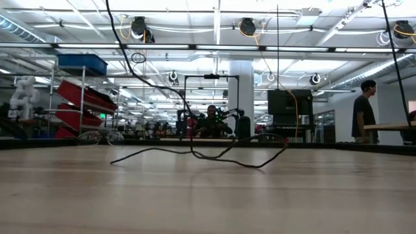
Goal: Coil cords
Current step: Coil the black wire onto the spool
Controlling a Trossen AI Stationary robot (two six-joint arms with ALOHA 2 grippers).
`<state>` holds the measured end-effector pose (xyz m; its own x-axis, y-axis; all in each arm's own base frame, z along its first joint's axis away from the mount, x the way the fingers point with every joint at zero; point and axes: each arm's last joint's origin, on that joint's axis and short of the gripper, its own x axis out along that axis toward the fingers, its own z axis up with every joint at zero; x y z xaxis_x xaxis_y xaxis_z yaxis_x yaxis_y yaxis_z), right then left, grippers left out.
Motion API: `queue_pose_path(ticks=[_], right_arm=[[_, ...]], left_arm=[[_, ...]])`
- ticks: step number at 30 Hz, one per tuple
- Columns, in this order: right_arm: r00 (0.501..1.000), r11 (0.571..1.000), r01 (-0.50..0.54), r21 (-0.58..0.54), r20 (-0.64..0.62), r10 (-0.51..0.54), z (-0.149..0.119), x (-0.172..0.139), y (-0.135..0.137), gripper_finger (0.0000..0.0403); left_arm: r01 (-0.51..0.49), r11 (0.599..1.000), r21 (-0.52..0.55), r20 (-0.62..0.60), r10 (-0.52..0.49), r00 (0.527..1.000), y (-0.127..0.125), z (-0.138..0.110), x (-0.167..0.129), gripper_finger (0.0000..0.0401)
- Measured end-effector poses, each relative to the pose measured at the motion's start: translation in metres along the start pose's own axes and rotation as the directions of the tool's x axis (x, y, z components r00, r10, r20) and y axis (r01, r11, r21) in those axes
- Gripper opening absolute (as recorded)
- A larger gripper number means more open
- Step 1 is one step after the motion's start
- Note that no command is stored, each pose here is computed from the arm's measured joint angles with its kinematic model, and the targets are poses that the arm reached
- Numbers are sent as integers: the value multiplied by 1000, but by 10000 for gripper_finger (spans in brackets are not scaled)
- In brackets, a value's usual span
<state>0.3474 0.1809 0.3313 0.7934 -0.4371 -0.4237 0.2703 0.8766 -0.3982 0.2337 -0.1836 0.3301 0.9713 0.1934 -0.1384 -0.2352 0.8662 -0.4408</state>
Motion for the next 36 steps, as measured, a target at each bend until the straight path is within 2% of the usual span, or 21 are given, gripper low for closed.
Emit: queue_pose_path(ticks=[8, 18, 24, 30, 36], right_arm=[[988, 987, 146, 64, 41, -149, 5, 15, -6, 0], [986, 984, 131, 122, 90, -143, 13, 19, -6, 0], [989, 982, 104, 158, 89, -119, 13, 20, -5, 0], [987, 970, 107, 219, 94, -130, 14, 19, -5, 0], [985, 969, 133, 210, 85, -153, 11, 24, -1, 0]], left_arm=[[-45, 999, 1, -7, 45, 999, 2, -15, 22, 4], [-129, 989, 71, -23, 131, 991, 11, -42, 52, 4], [-167, 979, 116, -5, 169, 986, 17, -43, 62, 4], [-130, 984, 123, 39, 126, 991, 11, -37, 63, 4], [-81, 988, 129, 73, 72, 995, 2, -34, 58, 4]])
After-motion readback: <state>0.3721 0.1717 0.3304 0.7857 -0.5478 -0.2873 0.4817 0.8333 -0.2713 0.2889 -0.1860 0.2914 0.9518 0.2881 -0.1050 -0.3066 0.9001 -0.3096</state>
